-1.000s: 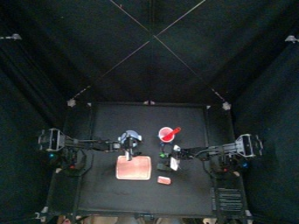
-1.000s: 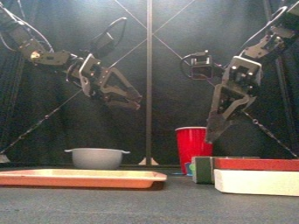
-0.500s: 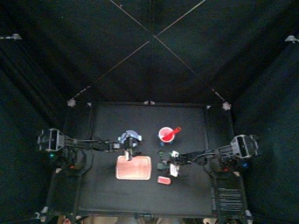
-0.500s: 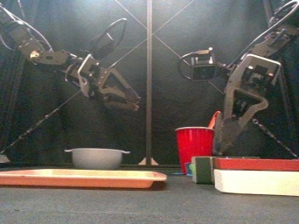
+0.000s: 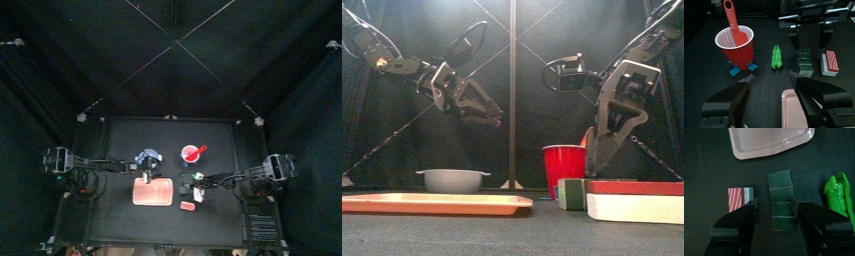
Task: Grab green sushi roll
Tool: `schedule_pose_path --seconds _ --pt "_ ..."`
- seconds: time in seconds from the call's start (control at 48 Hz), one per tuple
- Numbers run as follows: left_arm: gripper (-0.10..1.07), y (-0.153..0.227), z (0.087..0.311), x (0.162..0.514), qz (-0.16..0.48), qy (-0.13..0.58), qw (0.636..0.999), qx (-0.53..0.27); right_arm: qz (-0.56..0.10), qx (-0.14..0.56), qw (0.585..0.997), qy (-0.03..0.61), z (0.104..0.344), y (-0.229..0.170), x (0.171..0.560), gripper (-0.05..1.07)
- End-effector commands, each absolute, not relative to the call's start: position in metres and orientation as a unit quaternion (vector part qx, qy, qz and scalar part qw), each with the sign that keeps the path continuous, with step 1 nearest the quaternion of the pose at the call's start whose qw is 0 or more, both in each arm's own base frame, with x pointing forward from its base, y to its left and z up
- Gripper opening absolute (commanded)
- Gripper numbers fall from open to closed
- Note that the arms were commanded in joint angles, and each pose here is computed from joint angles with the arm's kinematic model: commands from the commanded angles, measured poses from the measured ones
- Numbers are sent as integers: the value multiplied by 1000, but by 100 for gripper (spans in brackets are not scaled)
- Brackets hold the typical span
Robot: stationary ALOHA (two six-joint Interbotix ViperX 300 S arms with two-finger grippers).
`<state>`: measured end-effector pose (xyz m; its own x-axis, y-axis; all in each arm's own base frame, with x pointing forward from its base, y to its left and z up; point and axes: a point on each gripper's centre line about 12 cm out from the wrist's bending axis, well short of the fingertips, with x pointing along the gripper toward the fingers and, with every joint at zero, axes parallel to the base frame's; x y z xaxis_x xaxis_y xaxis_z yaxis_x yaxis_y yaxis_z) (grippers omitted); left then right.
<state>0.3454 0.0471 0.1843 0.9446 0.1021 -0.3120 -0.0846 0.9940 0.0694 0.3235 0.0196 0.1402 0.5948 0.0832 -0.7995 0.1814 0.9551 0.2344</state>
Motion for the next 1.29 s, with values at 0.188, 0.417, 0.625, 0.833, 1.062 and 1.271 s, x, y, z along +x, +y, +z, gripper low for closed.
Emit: schedule_pose_path --seconds 0.188,0.417,0.625,0.833,1.062,1.271 --pt "93 49 191 346 51 150 987 27 -62 200 869 448 176 2 332 88" --pt "93 49 190 345 51 151 987 28 -105 192 848 483 176 -2 329 88" --pt "93 50 191 346 52 150 987 27 -95 131 859 486 171 15 331 88" --pt "93 50 191 346 52 150 987 27 -87 126 864 479 169 22 333 88" --pt "93 50 190 345 52 151 987 27 -71 121 873 467 162 27 337 88" --pt "93 50 190 345 52 151 987 27 -71 109 865 485 146 28 339 88"
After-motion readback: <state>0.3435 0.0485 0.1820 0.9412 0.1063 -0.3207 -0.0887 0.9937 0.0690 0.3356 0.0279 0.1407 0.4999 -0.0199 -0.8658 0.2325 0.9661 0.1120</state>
